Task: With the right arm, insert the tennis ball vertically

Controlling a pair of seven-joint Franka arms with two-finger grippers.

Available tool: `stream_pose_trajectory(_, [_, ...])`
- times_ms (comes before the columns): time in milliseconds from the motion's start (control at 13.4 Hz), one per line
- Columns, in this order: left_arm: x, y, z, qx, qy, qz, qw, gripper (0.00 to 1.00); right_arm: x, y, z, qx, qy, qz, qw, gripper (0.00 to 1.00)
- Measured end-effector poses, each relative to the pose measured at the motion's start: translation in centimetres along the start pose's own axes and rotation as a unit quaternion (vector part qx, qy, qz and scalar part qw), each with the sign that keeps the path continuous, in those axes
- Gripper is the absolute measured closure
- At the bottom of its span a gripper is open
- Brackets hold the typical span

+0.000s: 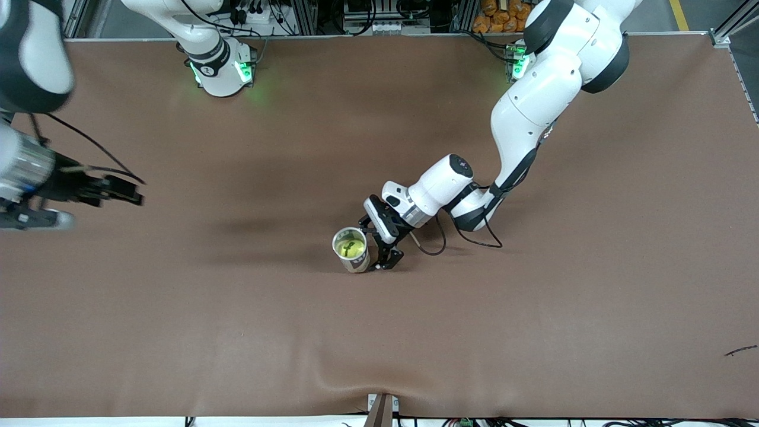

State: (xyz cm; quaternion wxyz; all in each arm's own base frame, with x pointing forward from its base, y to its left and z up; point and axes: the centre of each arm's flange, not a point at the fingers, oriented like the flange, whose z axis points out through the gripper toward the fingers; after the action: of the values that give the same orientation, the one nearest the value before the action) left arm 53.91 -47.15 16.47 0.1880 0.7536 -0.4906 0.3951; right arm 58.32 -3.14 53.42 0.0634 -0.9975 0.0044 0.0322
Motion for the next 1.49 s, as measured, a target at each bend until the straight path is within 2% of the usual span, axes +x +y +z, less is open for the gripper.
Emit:
stream_pose_trajectory(75, [-0.5, 0.4, 0.1, -0.004, -0.005, -0.001, 1.000, 0.00, -0.9, 1.5, -1.1, -0.003, -0.002, -0.004, 1.000, 0.00])
stream_pose_trajectory(224, [-1.2, 0.9, 0.2, -0.009, -0.011, -0.002, 1.000, 0.00, -2.8, 2.4, -3.4, -0.029, -0.008, -0.010, 0.999, 0.00])
stream_pose_trajectory(373, [-2.4, 0.6, 0.2, -0.010, -0.021, -0.006, 1.000, 0.00, -5.1, 2.0, -5.1, -0.037, -0.032, -0.014, 0.999, 0.00])
stream_pose_trajectory(672, [-7.0, -2.7, -1.3, 0.002, -0.046, -0.041, 0.998, 0.00, -6.4, 1.6, -8.1, -0.039, -0.024, -0.015, 0.999, 0.00])
stream_pose_trajectory(1045, [-11.8, -14.6, -7.5, 0.080, -0.047, -0.111, 0.989, 0.00, -6.5, 1.2, -11.4, -0.044, 0.011, -0.004, 0.999, 0.00])
stream_pose_trajectory(1269, [-11.7, -21.0, -12.4, 0.129, -0.047, -0.133, 0.982, 0.00, -7.0, 1.0, -11.9, -0.043, 0.002, 0.049, 0.998, 0.00])
stream_pose_trajectory(1493, [-10.2, -24.1, -14.5, 0.147, -0.066, -0.153, 0.975, 0.00, -7.0, 1.0, -11.8, -0.043, 0.000, 0.055, 0.998, 0.00])
